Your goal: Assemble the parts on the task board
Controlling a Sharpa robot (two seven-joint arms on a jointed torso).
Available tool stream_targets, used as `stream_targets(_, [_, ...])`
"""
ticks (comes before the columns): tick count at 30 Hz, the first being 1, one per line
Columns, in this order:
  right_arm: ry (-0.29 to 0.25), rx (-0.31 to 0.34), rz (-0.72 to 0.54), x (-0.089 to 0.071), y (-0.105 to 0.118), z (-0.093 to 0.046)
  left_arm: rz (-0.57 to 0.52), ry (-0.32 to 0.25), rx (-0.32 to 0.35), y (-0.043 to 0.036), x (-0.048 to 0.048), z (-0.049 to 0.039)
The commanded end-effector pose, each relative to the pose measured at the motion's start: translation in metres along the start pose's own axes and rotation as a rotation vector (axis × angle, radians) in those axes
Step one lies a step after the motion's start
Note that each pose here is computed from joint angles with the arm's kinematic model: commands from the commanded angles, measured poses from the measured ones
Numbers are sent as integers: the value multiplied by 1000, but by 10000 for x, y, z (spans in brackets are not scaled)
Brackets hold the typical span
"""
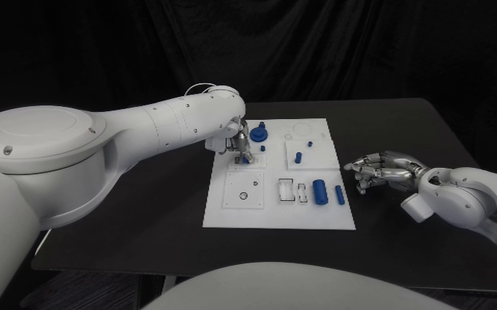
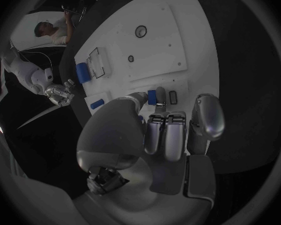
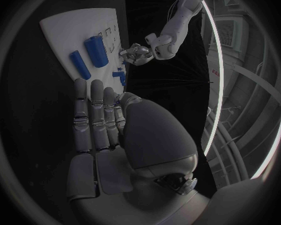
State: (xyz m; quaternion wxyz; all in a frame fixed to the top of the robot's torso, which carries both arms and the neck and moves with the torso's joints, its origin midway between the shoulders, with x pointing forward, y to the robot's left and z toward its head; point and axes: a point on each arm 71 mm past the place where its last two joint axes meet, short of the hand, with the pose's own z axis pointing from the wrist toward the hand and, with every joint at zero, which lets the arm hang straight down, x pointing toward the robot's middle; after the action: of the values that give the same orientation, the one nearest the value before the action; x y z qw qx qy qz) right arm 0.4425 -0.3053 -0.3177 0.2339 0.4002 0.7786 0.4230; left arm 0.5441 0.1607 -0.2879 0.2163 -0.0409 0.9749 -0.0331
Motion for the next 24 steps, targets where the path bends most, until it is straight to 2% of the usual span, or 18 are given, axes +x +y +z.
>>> stream_targets(1, [22, 17, 2, 24, -18, 4, -27, -26, 2, -8, -10, 11])
stream_targets(10, [31, 22, 3, 32, -20, 11, -58, -66, 3, 8, -20, 29])
stream_targets(24, [44, 29, 3, 43, -25, 18, -55, -56, 3, 11, 9, 45])
